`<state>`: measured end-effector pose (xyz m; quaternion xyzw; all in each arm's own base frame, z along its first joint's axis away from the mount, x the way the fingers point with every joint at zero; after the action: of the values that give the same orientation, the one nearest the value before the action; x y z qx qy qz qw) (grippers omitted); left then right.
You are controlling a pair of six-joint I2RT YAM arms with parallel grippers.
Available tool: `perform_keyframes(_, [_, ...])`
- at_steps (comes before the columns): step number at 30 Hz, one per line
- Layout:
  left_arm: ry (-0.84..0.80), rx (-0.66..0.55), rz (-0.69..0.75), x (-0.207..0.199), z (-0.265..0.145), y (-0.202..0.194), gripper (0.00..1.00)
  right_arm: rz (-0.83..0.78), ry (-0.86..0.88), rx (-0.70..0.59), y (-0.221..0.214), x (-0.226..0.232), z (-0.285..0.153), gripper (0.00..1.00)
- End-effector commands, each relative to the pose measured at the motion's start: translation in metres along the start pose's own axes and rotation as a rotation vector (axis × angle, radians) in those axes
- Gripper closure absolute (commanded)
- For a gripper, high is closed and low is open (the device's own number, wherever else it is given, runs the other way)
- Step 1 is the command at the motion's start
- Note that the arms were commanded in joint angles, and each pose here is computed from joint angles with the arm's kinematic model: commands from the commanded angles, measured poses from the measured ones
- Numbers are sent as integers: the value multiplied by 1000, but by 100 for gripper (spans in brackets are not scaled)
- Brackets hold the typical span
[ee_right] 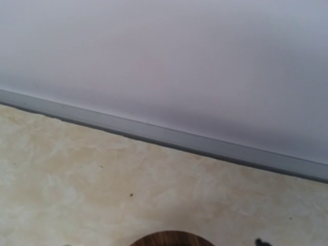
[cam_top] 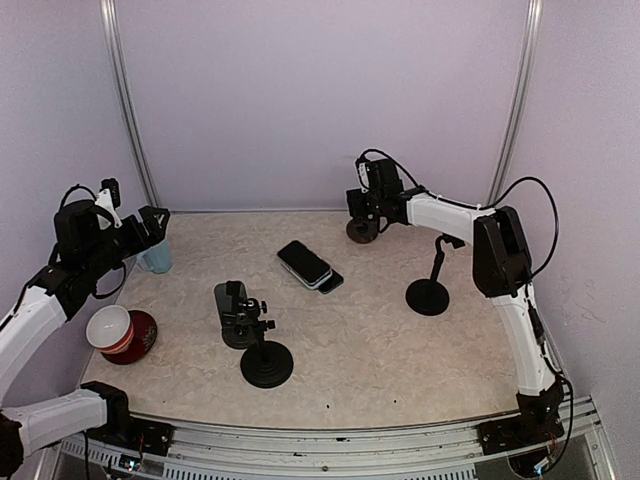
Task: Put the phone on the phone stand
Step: Place the phone stand at the corner of the board.
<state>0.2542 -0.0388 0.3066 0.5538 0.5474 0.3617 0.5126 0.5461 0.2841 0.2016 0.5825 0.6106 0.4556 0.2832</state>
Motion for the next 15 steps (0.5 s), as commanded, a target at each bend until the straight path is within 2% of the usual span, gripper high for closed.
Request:
perform_keyframes(1, [-7,-2,-1,-1,2,-2,1,32,15,-47,15,-10,7,41])
perform_keyframes(15, [-5,9,-3,1,6,-4,1,40,6,-17,5,-24,19,37])
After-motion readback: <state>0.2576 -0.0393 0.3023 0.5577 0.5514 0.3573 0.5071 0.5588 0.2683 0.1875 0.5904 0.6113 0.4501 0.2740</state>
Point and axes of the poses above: each gripper's point midway between its finger pads, its own z axis out along the fingers, its own x axis along the line the jaws close on, y = z × x, the point moved 8 cm from there along -z, back along the fingers, and after that the axes turned 14 degrees about z, right-handed, at the moved point
